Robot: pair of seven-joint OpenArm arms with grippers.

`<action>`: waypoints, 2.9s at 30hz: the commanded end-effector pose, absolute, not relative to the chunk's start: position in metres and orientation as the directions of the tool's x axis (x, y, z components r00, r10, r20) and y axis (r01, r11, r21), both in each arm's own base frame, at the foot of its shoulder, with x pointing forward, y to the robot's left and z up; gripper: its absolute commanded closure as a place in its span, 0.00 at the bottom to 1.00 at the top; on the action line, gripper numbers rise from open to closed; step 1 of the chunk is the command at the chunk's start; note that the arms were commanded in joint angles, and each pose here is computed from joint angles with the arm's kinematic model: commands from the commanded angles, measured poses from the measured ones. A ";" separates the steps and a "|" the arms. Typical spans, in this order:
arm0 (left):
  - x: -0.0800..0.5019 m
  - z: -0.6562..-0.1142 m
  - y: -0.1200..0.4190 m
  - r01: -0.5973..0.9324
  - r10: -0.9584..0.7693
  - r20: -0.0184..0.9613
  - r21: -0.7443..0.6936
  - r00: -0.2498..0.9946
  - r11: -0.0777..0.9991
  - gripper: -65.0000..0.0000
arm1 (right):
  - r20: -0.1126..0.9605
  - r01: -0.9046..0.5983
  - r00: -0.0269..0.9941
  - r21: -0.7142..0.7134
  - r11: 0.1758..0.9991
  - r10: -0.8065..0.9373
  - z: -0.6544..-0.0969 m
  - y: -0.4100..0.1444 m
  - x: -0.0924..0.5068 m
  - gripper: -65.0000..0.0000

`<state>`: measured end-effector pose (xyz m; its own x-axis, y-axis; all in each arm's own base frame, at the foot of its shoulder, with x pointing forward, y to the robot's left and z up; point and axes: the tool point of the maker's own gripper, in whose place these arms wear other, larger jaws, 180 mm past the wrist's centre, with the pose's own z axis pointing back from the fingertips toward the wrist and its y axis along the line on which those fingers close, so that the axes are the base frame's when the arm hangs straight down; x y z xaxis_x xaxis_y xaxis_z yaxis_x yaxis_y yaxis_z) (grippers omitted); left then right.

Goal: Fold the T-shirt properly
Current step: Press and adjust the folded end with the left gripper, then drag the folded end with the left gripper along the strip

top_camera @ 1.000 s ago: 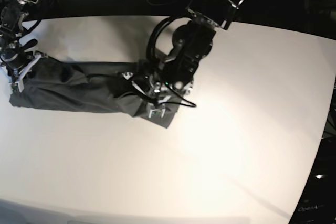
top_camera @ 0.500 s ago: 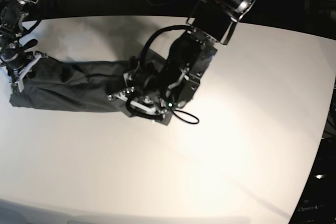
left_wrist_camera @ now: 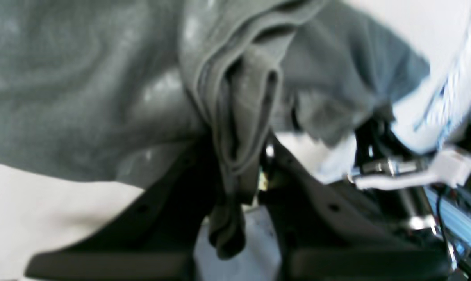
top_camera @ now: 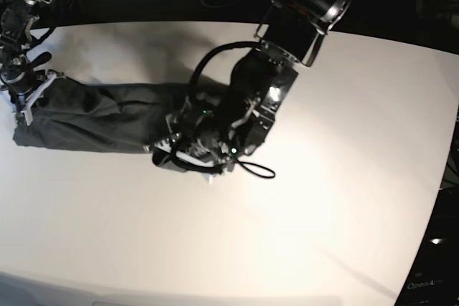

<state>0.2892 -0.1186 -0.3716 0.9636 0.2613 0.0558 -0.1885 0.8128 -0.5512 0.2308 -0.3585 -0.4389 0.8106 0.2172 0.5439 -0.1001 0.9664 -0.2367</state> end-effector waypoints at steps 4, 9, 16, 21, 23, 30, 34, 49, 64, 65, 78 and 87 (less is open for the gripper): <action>0.294 -0.364 -0.128 -0.170 0.252 0.067 -0.572 0.965 0.803 0.95 | 0.445 -0.143 0.865 -0.227 0.963 0.234 -0.455 -0.355 0.211 0.88; 0.291 -0.381 -0.124 -0.199 0.254 0.031 -0.535 0.967 0.821 0.95 | 0.448 -0.143 0.863 -0.227 0.963 0.234 -0.455 -0.355 0.212 0.88; 0.297 -0.384 -0.121 -0.205 0.277 0.061 -0.529 0.959 0.824 0.95 | 0.441 -0.165 0.862 -0.222 0.961 0.250 -0.458 -0.348 0.213 0.88; 0.297 -0.384 -0.121 -0.205 0.277 0.061 -0.529 0.959 0.824 0.95 | 0.439 -0.171 0.861 -0.221 0.960 0.255 -0.458 -0.347 0.214 0.88; 0.296 -0.385 -0.121 -0.206 0.277 0.058 -0.528 0.959 0.824 0.95 | 0.441 -0.171 0.861 -0.221 0.960 0.255 -0.458 -0.347 0.215 0.88; 0.294 -0.375 -0.130 -0.209 0.274 0.026 -0.575 0.962 0.791 0.95 | 0.440 -0.183 0.858 -0.218 0.959 0.264 -0.459 -0.343 0.217 0.88; 0.297 -0.360 -0.139 -0.202 0.284 0.030 -0.632 0.958 0.748 0.94 | 0.438 -0.189 0.858 -0.216 0.958 0.268 -0.460 -0.341 0.217 0.88; 0.283 -0.316 -0.168 -0.099 0.214 0.062 -0.738 0.975 0.668 0.41 | 0.441 -0.189 0.856 -0.218 0.957 0.270 -0.459 -0.342 0.218 0.88; 0.299 -0.321 -0.100 -0.199 0.294 -0.010 -0.758 0.956 0.621 0.50 | 0.443 -0.189 0.855 -0.220 0.957 0.271 -0.458 -0.342 0.219 0.88; 0.301 -0.323 -0.091 -0.212 0.306 -0.015 -0.754 0.952 0.622 0.57 | 0.443 -0.189 0.855 -0.220 0.957 0.271 -0.458 -0.342 0.219 0.88; 0.324 -0.333 -0.039 -0.274 0.402 0.008 -0.719 0.916 0.639 0.95 | 0.443 -0.189 0.855 -0.220 0.957 0.271 -0.458 -0.342 0.219 0.88; 0.326 -0.339 -0.066 -0.289 0.402 -0.012 -0.714 0.916 0.638 0.95 | 0.437 -0.210 0.852 -0.215 0.954 0.287 -0.460 -0.336 0.220 0.88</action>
<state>0.3181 -0.0586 -0.3569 0.9088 0.4164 -0.0273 -0.3226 0.6596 -0.6789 0.2411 -0.3483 -0.4404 0.8048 0.2643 0.5314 -0.1465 0.9561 -0.2537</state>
